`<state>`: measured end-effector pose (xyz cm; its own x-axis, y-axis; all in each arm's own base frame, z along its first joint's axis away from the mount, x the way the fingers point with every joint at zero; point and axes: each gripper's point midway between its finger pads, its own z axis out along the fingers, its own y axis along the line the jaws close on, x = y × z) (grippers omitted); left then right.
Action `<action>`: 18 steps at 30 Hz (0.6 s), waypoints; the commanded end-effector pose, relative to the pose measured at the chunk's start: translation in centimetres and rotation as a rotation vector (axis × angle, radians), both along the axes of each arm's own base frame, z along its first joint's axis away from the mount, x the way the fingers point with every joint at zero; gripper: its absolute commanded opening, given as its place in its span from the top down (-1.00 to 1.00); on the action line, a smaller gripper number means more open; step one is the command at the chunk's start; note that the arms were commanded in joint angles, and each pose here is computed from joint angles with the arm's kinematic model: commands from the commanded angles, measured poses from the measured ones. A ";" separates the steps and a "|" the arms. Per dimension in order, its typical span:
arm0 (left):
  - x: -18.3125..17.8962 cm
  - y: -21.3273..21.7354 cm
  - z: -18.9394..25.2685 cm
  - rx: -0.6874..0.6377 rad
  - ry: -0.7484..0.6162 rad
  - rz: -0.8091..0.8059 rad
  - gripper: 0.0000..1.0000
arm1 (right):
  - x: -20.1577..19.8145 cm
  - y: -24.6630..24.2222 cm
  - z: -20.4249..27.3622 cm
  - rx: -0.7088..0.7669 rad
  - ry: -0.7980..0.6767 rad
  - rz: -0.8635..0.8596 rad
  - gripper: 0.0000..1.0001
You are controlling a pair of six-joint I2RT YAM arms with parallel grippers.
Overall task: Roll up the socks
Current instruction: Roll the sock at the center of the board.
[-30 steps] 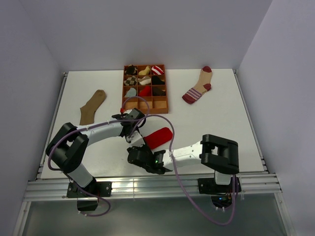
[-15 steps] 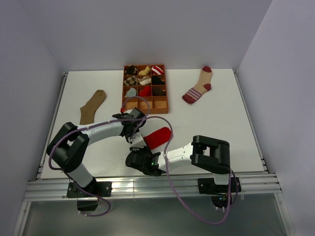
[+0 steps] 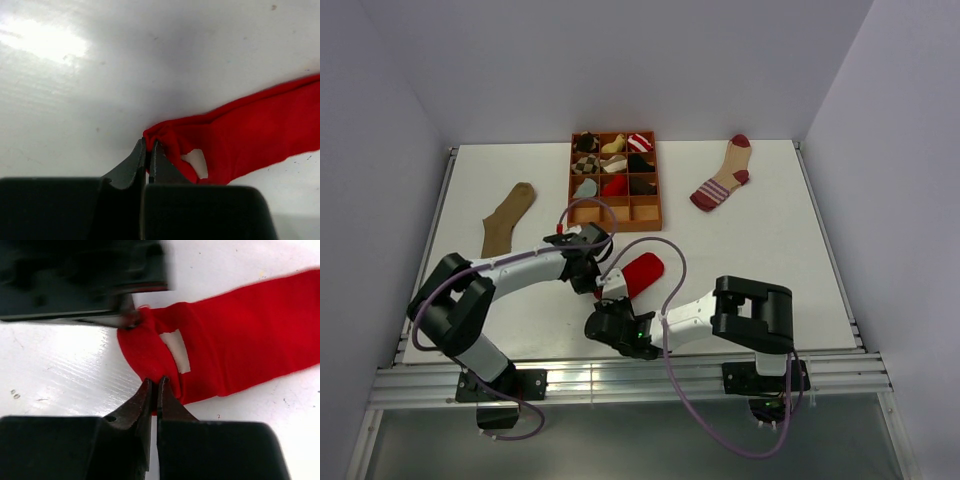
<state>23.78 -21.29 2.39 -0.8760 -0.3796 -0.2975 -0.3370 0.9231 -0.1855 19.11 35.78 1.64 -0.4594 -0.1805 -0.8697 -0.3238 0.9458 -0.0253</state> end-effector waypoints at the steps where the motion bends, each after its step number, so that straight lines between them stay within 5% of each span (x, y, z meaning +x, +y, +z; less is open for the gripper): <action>1: -2.0 2.0 0.1 -0.002 0.037 0.088 0.99 | -2.8 -5.5 -6.9 -0.182 0.204 0.056 1.00; 6: -0.7 1.5 2.0 -0.117 -0.069 0.164 0.98 | -4.1 -4.5 -6.3 -0.031 0.301 0.126 1.00; 18: 0.4 1.4 4.1 -0.197 -0.180 0.199 0.16 | -6.3 -3.6 -5.0 0.304 0.569 0.291 1.00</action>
